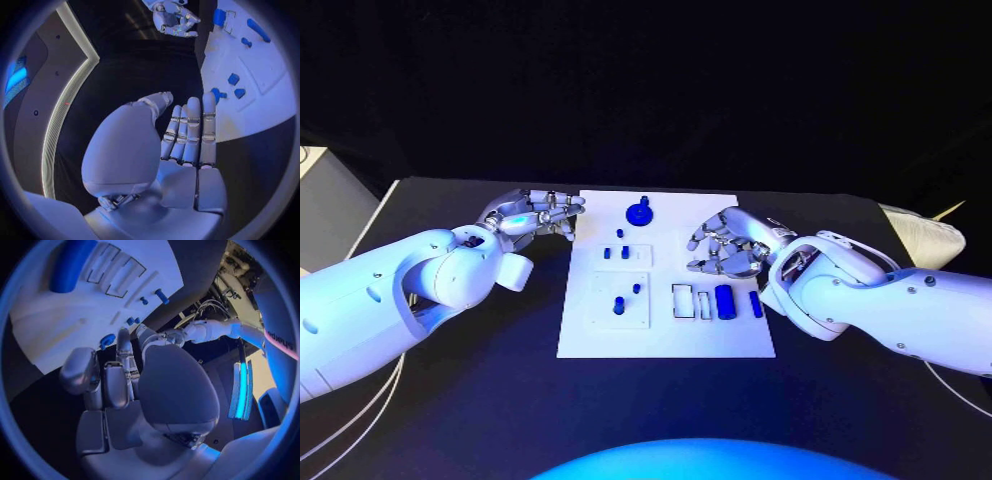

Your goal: Assemble the parts on the task board

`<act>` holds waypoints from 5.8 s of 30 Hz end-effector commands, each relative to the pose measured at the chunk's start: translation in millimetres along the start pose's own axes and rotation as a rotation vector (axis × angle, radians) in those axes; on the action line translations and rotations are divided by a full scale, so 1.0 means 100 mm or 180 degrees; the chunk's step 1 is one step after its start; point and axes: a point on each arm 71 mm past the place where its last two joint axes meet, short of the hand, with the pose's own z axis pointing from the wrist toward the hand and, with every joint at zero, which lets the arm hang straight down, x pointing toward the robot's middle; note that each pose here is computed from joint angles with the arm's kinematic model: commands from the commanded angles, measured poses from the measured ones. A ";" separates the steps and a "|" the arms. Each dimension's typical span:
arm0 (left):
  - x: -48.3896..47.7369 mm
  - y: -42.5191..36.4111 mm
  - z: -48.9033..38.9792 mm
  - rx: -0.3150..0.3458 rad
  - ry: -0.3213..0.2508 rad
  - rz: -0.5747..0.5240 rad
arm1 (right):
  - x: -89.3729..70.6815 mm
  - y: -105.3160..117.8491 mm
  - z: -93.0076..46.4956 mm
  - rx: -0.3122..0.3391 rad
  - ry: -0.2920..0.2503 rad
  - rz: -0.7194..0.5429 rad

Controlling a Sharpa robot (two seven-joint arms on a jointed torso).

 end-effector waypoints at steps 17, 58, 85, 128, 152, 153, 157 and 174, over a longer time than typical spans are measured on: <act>0.142 0.111 -0.144 0.0020 0.0111 -0.0112 | 0.09 -0.60 -0.41 0.1364 0.0601 -0.0005; 0.129 0.121 -0.165 -0.0012 0.0104 -0.0118 | 0.53 -0.57 -0.24 0.1618 0.0688 -0.0186; 0.116 0.126 -0.166 -0.0025 0.0093 -0.0118 | 0.45 -0.37 -0.27 0.1494 0.0437 0.0256; 0.136 0.134 -0.159 -0.0058 0.0129 -0.0130 | 0.71 0.01 0.05 0.1306 0.0867 0.0212; 0.131 0.135 -0.160 -0.0064 0.0123 -0.0128 | 0.72 0.07 0.10 0.1138 0.0747 0.0138; 0.131 0.135 -0.160 -0.0064 0.0123 -0.0128 | 0.72 0.07 0.09 0.1129 0.0740 0.0135; 0.129 0.136 -0.161 -0.0064 0.0121 -0.0127 | 0.69 0.05 0.06 0.1103 0.0704 0.0122; 0.113 0.144 -0.174 -0.0023 0.0092 -0.0145 | 0.29 -0.27 -0.20 0.1013 0.0199 0.0454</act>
